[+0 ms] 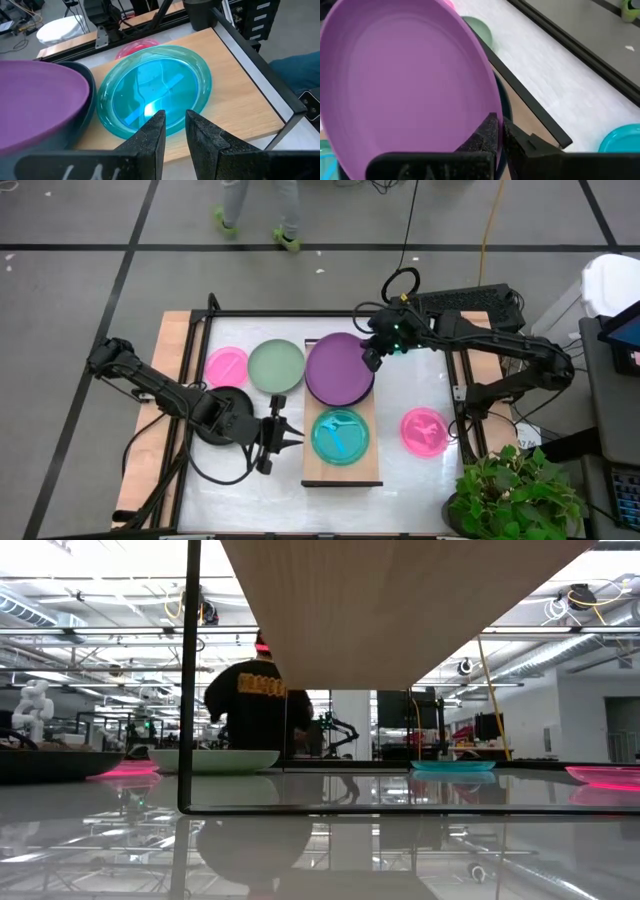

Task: Place and stack plates onto a shelf
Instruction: Stack the purple plate on top of the dark green plate on the shelf

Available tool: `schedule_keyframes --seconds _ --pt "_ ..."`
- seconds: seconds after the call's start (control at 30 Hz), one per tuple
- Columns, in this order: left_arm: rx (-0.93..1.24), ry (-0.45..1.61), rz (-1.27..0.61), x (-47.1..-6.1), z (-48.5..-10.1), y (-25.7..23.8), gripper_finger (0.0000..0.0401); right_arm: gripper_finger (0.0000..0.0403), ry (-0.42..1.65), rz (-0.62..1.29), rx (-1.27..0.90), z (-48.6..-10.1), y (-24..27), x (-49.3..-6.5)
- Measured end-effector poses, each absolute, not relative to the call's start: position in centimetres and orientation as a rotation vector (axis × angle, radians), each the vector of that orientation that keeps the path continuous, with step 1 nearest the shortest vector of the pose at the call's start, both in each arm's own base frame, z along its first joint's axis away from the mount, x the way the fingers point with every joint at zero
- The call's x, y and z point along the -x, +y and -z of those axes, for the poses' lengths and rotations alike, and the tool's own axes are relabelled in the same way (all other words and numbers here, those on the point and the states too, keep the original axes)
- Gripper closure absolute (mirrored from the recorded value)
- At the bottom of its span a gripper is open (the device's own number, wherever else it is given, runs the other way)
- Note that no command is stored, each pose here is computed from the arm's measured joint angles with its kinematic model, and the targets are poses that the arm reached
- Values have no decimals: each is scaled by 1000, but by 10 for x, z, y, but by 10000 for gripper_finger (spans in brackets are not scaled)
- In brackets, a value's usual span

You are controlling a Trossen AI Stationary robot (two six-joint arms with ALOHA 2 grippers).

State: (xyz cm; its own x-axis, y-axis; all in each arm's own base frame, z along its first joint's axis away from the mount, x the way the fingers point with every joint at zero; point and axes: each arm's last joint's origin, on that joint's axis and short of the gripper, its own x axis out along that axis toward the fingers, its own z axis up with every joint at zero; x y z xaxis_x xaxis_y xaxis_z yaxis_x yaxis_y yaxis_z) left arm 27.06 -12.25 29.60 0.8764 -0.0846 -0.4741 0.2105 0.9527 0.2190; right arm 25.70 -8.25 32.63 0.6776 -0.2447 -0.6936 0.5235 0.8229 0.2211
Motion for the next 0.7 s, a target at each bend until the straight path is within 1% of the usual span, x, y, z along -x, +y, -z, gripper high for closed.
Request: schedule_keyframes --seconds 0.7 --pt "-264 481 154 -271 -296 -123 320 399 710 442 -413 -322 -83 -257"
